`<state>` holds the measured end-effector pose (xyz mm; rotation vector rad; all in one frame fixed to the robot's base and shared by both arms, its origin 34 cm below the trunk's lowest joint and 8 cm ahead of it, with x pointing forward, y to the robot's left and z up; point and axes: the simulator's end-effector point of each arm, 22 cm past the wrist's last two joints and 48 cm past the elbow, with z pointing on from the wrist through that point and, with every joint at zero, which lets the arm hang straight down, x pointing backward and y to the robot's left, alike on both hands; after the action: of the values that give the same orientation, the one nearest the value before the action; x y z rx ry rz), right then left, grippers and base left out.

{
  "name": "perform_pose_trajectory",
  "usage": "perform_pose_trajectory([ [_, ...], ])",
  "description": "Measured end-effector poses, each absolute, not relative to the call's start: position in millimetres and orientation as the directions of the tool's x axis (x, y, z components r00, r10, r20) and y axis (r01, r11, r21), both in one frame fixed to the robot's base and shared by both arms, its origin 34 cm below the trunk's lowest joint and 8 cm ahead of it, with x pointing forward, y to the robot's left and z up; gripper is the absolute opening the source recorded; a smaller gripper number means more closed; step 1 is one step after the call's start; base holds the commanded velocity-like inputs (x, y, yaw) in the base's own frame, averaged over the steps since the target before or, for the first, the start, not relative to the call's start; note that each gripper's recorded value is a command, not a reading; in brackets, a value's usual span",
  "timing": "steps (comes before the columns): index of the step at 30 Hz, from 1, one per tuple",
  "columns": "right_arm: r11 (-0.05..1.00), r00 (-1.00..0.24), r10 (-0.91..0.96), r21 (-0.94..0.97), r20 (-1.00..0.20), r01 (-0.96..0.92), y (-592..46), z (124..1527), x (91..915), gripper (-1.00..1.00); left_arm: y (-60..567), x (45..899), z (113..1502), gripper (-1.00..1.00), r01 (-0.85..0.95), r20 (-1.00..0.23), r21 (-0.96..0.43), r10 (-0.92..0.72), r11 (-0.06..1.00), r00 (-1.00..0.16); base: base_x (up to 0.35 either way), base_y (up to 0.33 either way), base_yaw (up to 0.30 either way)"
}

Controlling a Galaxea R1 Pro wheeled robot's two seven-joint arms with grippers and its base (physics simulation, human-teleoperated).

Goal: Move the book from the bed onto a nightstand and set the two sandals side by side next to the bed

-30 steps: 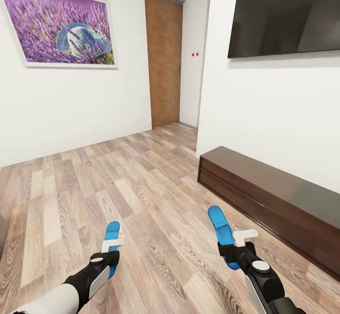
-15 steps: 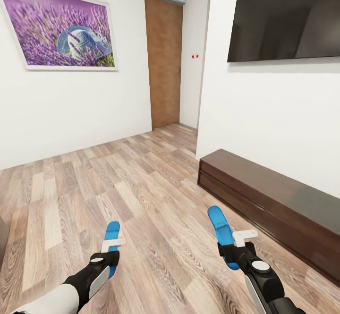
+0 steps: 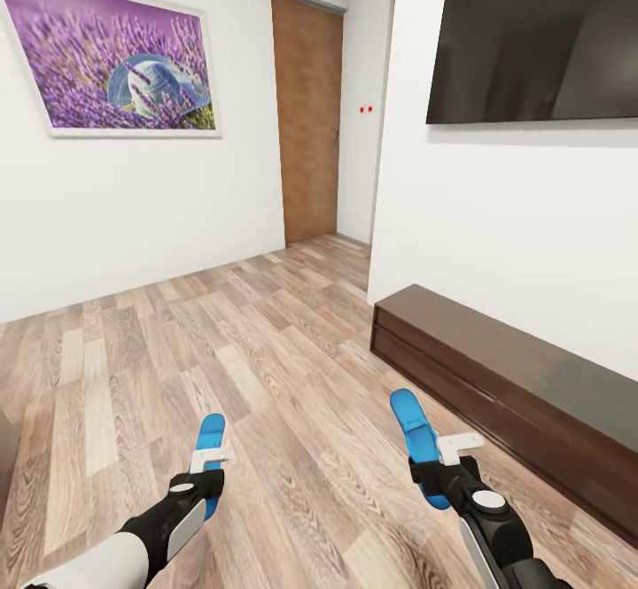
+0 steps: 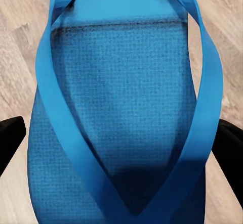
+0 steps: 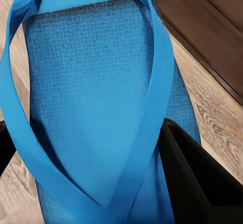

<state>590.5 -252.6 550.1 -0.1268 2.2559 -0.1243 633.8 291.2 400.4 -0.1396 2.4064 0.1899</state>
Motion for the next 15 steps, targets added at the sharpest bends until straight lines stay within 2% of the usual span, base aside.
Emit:
perform_pose_trajectory([
  [15, 0.99, -0.634, -0.133, -0.132, -0.762, -0.049, -252.3, 581.8, 597.0, -1.0, 291.2, 640.9, 432.9, -1.0, -0.153, -0.668, 0.098, -0.049, 0.983, -0.743, 0.0, 0.0, 0.0],
])
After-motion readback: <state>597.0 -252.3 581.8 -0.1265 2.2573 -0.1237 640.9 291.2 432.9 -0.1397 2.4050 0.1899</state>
